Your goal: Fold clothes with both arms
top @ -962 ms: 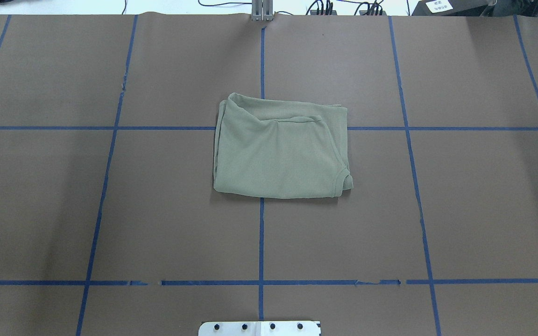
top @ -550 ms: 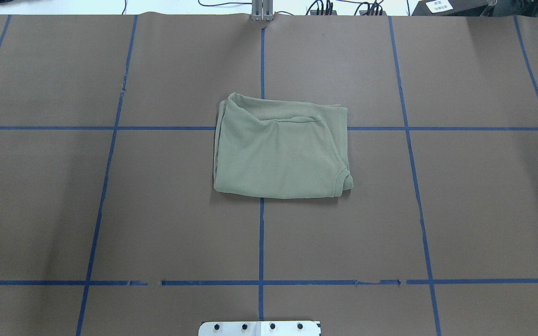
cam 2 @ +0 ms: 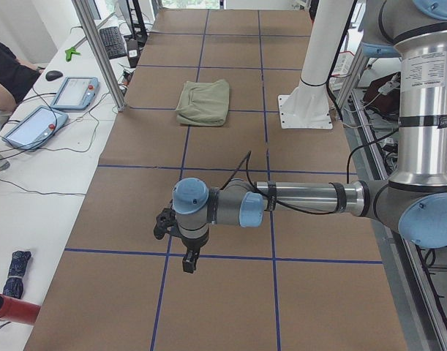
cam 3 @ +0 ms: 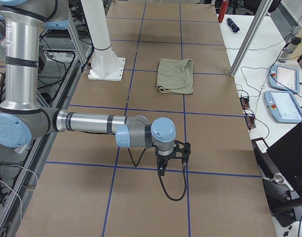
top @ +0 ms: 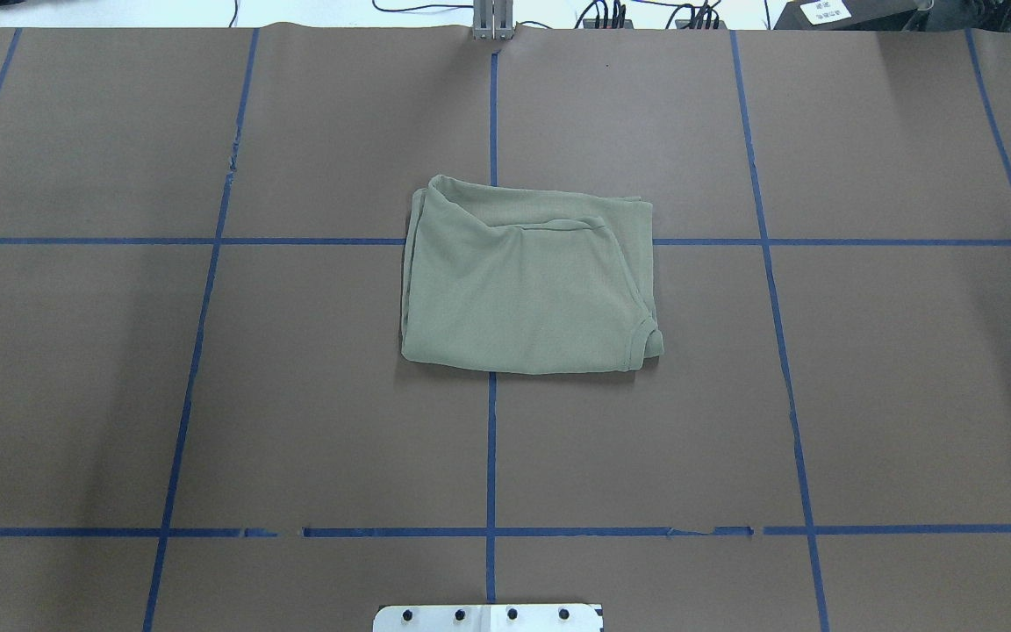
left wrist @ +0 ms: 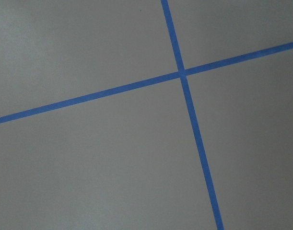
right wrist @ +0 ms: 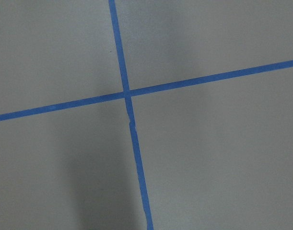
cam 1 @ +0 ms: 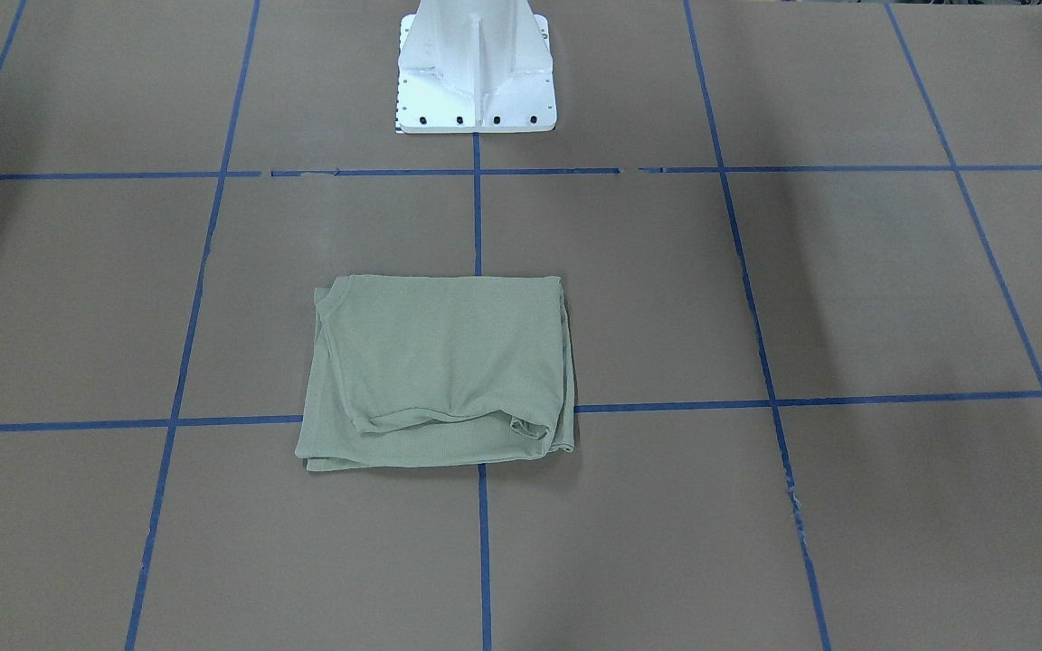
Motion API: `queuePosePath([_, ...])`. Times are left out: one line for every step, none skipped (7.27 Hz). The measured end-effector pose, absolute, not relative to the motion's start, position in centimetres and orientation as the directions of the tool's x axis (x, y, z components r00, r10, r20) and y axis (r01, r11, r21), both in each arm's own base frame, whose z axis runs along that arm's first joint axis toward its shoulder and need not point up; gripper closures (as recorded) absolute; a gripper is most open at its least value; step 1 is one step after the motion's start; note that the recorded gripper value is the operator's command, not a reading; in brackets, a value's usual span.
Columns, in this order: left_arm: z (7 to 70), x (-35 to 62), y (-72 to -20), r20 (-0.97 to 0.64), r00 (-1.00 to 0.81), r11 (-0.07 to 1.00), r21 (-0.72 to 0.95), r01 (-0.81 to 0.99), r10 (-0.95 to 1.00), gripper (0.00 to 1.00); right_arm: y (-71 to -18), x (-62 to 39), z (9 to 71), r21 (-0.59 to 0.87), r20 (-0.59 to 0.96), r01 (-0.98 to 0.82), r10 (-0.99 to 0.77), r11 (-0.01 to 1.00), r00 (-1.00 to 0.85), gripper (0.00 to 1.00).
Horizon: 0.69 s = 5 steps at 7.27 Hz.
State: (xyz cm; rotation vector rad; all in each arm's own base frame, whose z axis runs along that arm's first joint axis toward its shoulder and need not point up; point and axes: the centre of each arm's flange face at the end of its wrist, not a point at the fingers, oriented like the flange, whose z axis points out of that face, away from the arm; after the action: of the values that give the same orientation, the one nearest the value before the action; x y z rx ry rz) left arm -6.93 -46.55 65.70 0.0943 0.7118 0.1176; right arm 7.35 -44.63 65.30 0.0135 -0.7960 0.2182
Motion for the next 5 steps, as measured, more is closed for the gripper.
queuePosePath([65.63,-6.92,-46.61,-0.651,0.756,0.996,0.083,-0.022,0.071,0.0,-44.59,7.25,65.26,-0.07,0.715,-0.2,0.189,0.977,0.673,0.0])
queuePosePath([65.63,-6.92,-46.62,-0.653,0.756,0.998,0.061,0.004,0.036,0.0,-44.57,7.15,65.19,-0.072,0.723,-0.198,0.188,0.978,0.664,0.0])
queuePosePath([65.61,-6.91,-46.63,-0.655,0.755,0.998,0.053,0.014,0.024,0.0,-44.55,7.05,65.12,-0.075,0.732,-0.196,0.187,0.978,0.656,0.0])
queuePosePath([65.56,-6.89,-46.64,-0.657,0.754,0.999,0.051,0.017,0.021,0.0,-44.55,6.98,65.1,-0.076,0.736,-0.194,0.187,0.978,0.651,0.0])
queuePosePath([65.48,-6.87,-46.66,-0.659,0.751,0.999,0.051,0.018,0.02,0.0,-44.55,6.9,65.12,-0.078,0.736,-0.193,0.187,0.978,0.65,0.0])
